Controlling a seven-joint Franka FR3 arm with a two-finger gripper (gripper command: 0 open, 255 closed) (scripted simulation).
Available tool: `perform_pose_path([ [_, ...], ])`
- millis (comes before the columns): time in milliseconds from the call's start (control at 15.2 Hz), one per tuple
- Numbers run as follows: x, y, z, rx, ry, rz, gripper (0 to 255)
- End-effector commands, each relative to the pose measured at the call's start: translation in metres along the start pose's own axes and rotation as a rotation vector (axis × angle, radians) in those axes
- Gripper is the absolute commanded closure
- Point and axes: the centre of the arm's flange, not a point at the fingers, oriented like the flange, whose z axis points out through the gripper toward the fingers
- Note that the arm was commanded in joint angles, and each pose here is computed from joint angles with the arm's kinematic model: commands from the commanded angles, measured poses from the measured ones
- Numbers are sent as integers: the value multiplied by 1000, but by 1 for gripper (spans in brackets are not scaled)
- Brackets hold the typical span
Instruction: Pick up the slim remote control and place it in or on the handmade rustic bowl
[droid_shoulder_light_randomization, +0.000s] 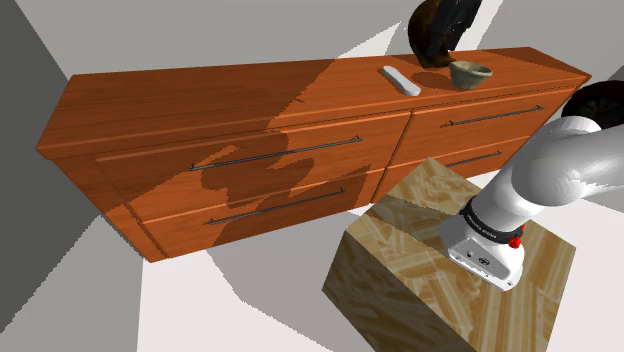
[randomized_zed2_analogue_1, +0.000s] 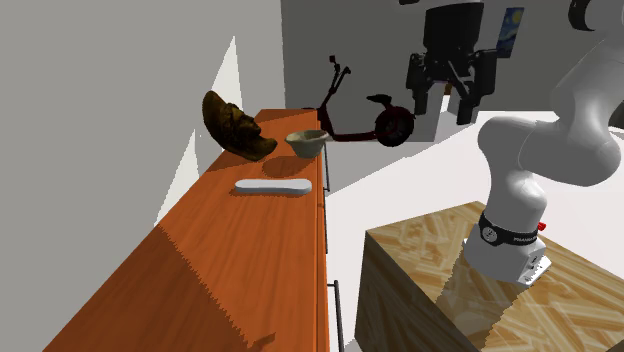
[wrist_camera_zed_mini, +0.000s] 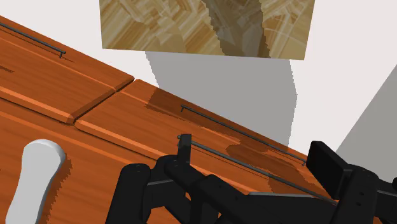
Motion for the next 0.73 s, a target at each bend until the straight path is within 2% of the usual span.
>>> perform_pose_path([
  [0,0,0,0,0,0,0,0],
  [660,75,92,54,-7,16,90,0],
])
